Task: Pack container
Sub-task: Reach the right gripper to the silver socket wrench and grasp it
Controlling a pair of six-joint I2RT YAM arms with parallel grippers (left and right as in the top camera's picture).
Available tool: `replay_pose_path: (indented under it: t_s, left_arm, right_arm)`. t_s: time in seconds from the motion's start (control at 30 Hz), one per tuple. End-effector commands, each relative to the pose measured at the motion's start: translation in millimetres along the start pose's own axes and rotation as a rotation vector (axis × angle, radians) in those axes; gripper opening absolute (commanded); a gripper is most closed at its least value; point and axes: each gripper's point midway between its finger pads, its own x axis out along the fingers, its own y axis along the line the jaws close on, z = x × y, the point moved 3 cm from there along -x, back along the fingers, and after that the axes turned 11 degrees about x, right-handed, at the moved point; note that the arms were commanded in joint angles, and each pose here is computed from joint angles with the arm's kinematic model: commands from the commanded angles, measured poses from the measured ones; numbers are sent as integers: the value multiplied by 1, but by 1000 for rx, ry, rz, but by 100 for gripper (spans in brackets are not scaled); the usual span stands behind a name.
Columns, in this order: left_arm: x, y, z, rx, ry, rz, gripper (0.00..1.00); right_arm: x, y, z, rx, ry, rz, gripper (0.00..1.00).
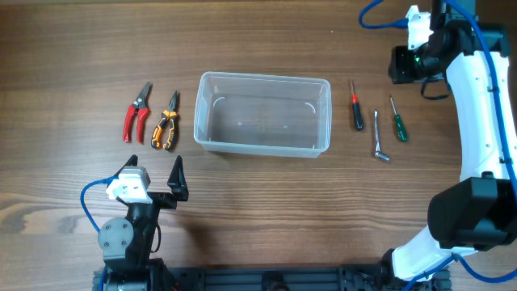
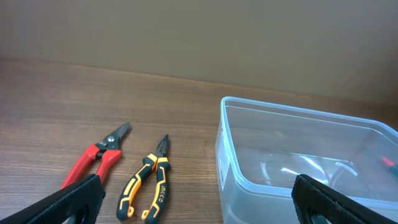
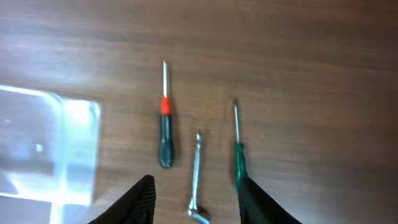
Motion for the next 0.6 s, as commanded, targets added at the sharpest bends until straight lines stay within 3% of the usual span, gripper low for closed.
replay_pose_path:
  t_s: [0.0, 0.13, 0.57]
  left_arm:
    - [0, -1, 0, 20, -6, -3, 100]
    - [0, -1, 0, 20, -6, -3, 100]
    - [0, -1, 0, 20, -6, -3, 100]
  right_arm:
    - [31, -12, -23, -18, 107, -68, 43]
    - [59, -14, -44, -15, 210, -72, 29]
    - [106, -13, -68, 16, 367, -57, 27]
